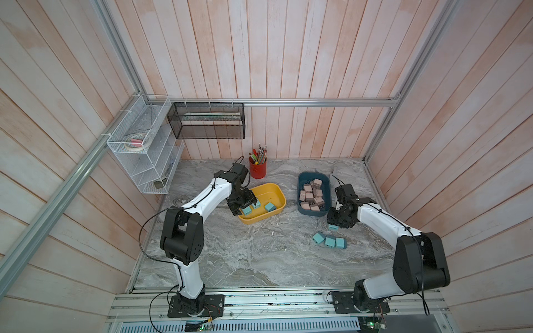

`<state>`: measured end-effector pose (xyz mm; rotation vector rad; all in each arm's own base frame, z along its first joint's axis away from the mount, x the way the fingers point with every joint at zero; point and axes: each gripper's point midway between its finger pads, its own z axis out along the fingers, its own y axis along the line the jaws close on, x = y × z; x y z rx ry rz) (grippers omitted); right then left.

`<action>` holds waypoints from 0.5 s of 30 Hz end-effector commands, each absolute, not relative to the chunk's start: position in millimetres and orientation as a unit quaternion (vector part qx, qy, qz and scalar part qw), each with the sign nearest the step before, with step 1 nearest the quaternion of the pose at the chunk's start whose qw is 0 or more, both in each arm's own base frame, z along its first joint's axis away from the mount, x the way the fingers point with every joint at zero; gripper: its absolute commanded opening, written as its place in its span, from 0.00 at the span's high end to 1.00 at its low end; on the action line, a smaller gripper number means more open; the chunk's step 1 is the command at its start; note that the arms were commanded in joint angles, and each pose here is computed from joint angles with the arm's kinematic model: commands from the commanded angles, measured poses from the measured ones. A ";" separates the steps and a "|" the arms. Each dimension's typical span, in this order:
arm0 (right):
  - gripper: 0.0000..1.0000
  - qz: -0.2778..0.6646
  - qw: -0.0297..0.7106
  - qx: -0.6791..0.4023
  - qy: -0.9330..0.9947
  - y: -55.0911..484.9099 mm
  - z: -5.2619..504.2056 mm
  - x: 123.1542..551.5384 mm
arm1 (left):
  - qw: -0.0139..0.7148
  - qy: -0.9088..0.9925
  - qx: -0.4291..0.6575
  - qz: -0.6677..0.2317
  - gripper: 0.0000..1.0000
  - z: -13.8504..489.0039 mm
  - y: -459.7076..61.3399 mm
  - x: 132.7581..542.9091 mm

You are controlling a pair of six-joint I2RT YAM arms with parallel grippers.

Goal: Place the plugs by color into the storage box
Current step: Pick up the plug from the center of the board, then place the plug in the storage box.

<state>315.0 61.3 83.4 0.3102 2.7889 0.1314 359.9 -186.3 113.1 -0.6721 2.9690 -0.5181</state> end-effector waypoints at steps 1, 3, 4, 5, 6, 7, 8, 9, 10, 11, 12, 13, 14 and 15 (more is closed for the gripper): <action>0.60 0.040 0.206 0.100 0.973 67.4 130.2 328.8 | 0.042 0.961 -0.211 -0.173 0.24 121.4 -187.5 366.1; 0.60 0.050 0.225 0.078 0.970 85.6 150.1 341.2 | 0.044 0.961 -0.212 -0.173 0.24 122.3 -187.0 367.3; 0.60 0.055 0.232 0.062 0.969 99.9 157.4 348.4 | 0.044 0.961 -0.212 -0.172 0.24 122.5 -187.0 367.5; 0.59 0.058 0.236 0.049 0.969 111.9 163.1 355.3 | 0.046 0.961 -0.212 -0.172 0.24 123.2 -186.6 367.7; 0.59 0.063 0.239 0.032 0.968 128.6 167.6 362.6 | 0.047 0.961 -0.213 -0.171 0.24 123.8 -186.0 368.3; 0.59 0.072 0.242 0.013 0.967 147.5 172.8 371.2 | 0.049 0.961 -0.213 -0.171 0.24 124.7 -185.5 368.5; 0.59 0.077 0.239 -0.003 0.968 164.0 171.5 376.4 | 0.051 0.961 -0.214 -0.170 0.24 125.6 -184.8 369.1; 0.59 0.083 0.240 -0.019 0.967 180.5 172.6 383.3 | 0.052 0.961 -0.214 -0.168 0.24 126.3 -183.3 369.0; 0.59 0.090 0.239 -0.036 0.966 198.9 172.1 390.9 | 0.054 0.961 -0.215 -0.166 0.24 127.8 -181.8 368.7; 0.59 0.097 0.241 -0.054 0.964 217.7 174.2 399.3 | 0.056 0.961 -0.216 -0.164 0.24 128.9 -180.3 368.1; 0.59 0.103 0.243 -0.067 0.962 232.1 175.2 406.5 | 0.057 0.961 -0.217 -0.162 0.24 129.6 -178.0 367.7; 0.59 0.109 0.243 -0.082 0.960 248.0 174.2 413.6 | 0.058 0.961 -0.218 -0.161 0.24 130.3 -175.9 366.5; 0.59 0.115 0.245 -0.095 0.958 261.8 174.2 419.8 | 0.058 0.961 -0.220 -0.159 0.24 130.6 -173.5 365.2; 0.59 0.119 0.248 -0.107 0.955 273.5 174.1 426.8 | 0.059 0.960 -0.222 -0.158 0.24 131.4 -170.6 364.2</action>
